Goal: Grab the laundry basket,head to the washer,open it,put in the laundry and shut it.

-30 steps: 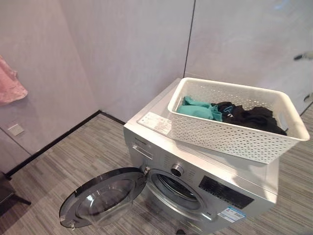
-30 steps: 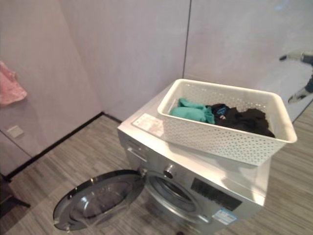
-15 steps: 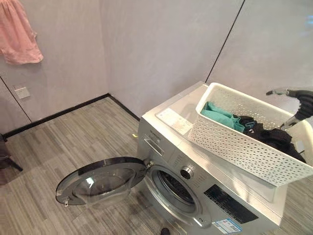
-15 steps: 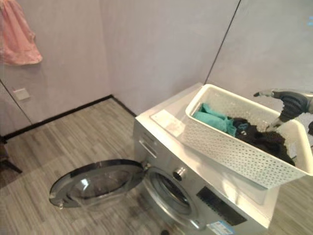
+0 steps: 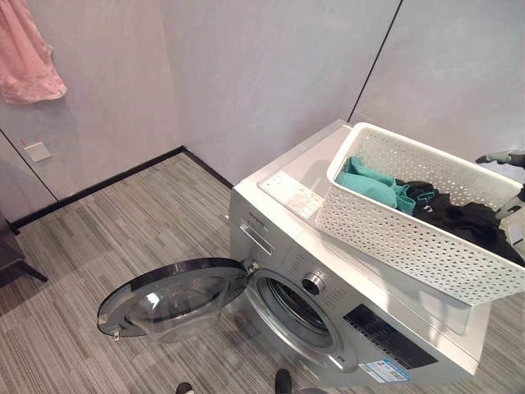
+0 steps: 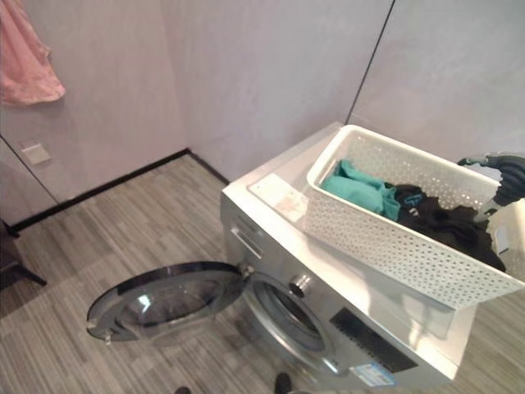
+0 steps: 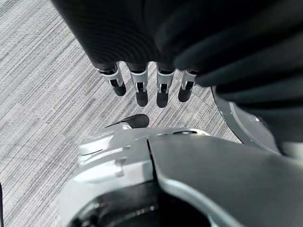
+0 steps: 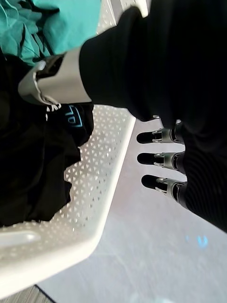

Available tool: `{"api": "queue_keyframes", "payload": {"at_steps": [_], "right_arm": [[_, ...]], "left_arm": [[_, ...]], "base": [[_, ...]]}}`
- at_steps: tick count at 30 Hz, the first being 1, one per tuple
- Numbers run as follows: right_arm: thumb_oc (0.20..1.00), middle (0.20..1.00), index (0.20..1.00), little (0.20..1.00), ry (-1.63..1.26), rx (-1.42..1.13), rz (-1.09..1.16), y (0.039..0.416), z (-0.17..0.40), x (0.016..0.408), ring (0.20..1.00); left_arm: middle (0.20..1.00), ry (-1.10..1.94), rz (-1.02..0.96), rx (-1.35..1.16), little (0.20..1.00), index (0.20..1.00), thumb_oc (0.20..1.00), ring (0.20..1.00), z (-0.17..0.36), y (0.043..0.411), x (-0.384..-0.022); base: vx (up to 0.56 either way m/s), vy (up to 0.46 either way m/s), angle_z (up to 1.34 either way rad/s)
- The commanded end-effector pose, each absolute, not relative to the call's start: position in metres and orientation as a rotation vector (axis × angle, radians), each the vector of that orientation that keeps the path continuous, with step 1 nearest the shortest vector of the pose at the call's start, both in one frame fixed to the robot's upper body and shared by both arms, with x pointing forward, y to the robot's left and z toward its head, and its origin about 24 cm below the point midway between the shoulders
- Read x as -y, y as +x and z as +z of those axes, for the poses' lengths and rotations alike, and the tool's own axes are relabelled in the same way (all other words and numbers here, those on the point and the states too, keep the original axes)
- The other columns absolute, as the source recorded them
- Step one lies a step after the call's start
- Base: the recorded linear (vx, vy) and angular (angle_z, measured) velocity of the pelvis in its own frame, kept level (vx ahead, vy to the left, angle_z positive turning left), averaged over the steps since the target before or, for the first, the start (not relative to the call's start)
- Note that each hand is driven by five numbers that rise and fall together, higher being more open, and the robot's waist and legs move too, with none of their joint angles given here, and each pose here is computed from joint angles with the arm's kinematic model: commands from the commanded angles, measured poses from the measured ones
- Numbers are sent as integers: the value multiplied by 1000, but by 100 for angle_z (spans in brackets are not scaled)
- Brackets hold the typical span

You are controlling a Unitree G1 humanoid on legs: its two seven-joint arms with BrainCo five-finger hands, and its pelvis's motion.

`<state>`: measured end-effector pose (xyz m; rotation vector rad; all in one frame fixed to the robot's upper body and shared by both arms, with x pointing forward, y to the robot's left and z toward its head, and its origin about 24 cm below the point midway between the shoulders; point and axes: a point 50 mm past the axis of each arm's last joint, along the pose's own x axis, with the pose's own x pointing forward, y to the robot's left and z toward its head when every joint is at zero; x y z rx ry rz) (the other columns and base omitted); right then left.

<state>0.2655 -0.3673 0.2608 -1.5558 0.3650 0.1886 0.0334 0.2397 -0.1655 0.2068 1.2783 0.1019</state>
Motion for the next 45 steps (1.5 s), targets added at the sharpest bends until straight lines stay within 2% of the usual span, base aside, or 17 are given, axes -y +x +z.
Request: {"api": "queue_keyframes", "payload": {"at_steps": [1, 30, 45], "right_arm": [[1000, 1000, 1000, 1000, -1570, -273, 96, 267, 285, 367, 1000], [1000, 1000, 1000, 1000, -1511, -345, 195, 266, 245, 368, 1000], [1000, 1000, 1000, 1000, -1549, -506, 505, 260, 194, 346, 1000]], "left_arm": [[1000, 232, 55, -1305, 1000, 1000, 1000, 1000, -166, 31, -240], [1000, 231, 31, -1274, 1000, 1000, 1000, 1000, -166, 37, -235], [1000, 222, 36, -1232, 1000, 1000, 1000, 1000, -164, 46, -237]], "base": [[15, -32, 2], [0, 0, 0], [-4, -5, 3]]}}
